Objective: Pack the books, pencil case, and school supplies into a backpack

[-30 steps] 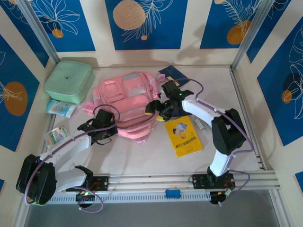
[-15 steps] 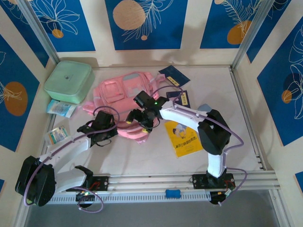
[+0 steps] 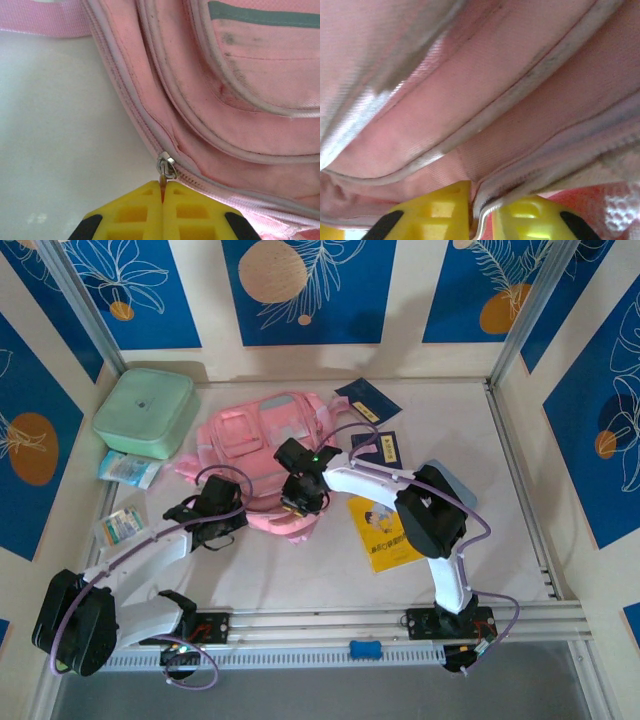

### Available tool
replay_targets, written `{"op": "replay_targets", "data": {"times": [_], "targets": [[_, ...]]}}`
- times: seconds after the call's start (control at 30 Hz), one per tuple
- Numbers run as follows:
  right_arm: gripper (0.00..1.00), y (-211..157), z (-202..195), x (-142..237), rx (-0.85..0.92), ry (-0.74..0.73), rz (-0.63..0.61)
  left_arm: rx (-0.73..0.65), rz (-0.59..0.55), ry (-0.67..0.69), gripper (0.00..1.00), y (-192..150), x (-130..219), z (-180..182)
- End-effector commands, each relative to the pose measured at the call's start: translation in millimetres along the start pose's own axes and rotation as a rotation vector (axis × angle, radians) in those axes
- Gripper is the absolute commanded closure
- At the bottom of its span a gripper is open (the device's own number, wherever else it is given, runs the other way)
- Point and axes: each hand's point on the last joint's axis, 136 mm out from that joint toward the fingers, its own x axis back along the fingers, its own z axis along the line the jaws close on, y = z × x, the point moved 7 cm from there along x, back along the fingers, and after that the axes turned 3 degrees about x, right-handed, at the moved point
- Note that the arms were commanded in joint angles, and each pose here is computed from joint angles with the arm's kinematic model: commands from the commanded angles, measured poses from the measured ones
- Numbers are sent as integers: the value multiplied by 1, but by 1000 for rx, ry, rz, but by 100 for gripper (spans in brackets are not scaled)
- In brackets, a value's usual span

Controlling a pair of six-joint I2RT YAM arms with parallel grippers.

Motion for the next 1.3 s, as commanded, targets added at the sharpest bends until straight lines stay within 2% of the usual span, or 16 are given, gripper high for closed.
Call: {"op": "replay_targets", "data": {"times": [0.0,0.03,0.07,0.3,0.53,0.67,0.87,0.97,1.1,1.13,1.17,1.23,1.27], "targets": [[93,1,-16,0,17,-61,-16,-32,-42,83,100,6,3,8],[99,2,-18,3,19,-58,-17,-33,-47,88,100,8,2,8],[100,2,-20,5,23,-51,-17,-34,-51,95,100,10,1,9],[100,-3,-27,13,66,-35,-6,2,-75,151,100,31,-10,19],[100,-21,-25,23,109,-13,8,62,-113,157,100,77,-21,25],[100,-32,-25,27,100,-4,20,67,-96,192,100,95,-32,29],[100,-57,-4,26,102,52,43,72,-93,216,100,105,-35,38],[100,-61,1,29,111,48,3,78,-78,213,100,107,-35,41],[100,-62,9,32,147,93,13,72,-64,155,100,102,-30,37],[95,-63,11,35,158,98,14,69,-52,143,100,101,-28,35],[88,-64,12,41,180,107,1,60,-44,131,92,100,-24,34],[69,-66,11,55,239,116,-51,48,-35,116,70,98,-14,32],[59,-67,7,62,265,112,-73,45,-33,97,64,96,-9,30]]}}
